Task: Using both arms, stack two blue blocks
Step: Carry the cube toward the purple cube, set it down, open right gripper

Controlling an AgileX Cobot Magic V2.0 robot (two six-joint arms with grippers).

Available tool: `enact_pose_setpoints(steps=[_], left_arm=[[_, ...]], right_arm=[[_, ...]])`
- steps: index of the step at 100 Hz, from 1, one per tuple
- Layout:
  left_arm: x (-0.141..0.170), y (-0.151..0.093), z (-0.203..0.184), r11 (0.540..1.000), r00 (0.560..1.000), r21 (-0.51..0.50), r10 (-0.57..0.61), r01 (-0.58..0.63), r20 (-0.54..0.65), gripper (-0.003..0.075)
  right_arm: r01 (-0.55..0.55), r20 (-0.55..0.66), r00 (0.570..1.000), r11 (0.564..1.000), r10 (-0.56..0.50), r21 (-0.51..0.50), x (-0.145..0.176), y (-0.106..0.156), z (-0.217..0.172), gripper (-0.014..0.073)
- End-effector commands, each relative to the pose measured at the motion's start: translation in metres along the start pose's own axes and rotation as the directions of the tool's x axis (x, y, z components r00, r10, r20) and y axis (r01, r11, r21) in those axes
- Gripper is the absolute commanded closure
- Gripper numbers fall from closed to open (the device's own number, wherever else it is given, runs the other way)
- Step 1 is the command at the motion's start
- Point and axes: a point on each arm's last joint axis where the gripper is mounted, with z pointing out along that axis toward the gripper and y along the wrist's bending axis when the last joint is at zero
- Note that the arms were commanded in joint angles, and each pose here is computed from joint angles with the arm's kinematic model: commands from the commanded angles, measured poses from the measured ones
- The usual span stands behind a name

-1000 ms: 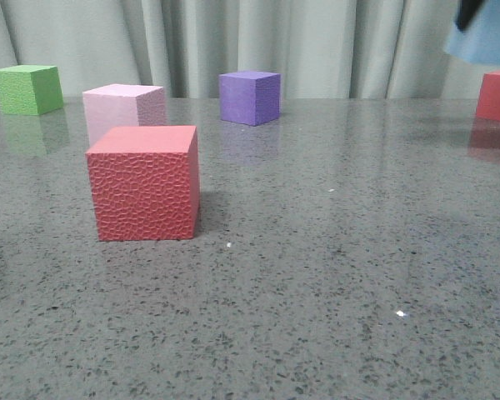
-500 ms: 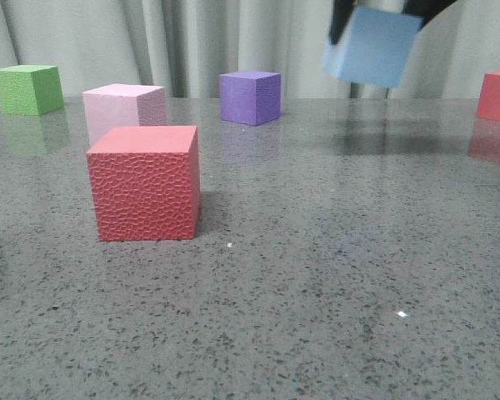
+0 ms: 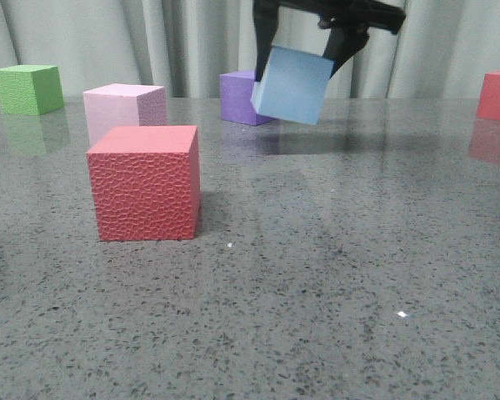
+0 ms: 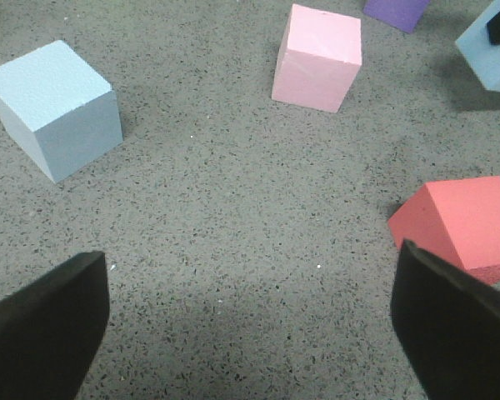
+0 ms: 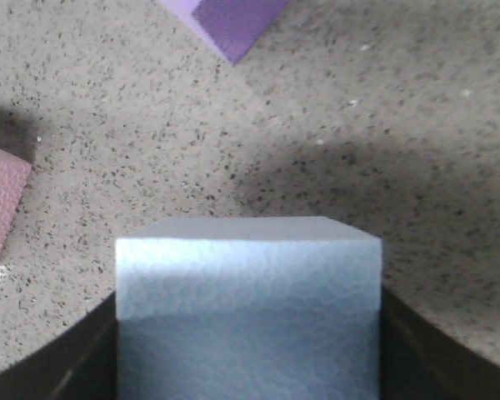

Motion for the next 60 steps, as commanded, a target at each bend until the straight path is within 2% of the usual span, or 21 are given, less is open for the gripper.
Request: enact_pose_setpoints(steps=[1,16,47,60], left_arm=[[-0.013,-0.002,-0.006,1.0,0.996,0.015,-0.013,0.011,0.083,0.0069],[-0.013,-0.002,-0.006,1.0,0.996,0.015,-0.013,0.011,0.083,0.0069],[-0.013,-0.002,-0.006,1.0,0.996,0.015,-0.013,0.011,0.083,0.0069],[-0.013,-0.002,-0.006,1.0,0.996,0.015,-0.013,0.011,0.083,0.0069]], right_arm=[[-0.006,0.089,0.996,0.999,0.01,-0.046,-0.008,0.008,-0.028,0.0243],[-0.022,0.049,0.999,0.999,0.023,-0.028,-0.005,0.008,-0.016,0.0243],[-0.023,0.039,0.999,0.999,0.024,-0.023,-0.004,0.008,-0.014,0.0238],[-0.023,0.039,0.999,0.999,0.024,-0.023,-0.004,0.008,-0.014,0.013]])
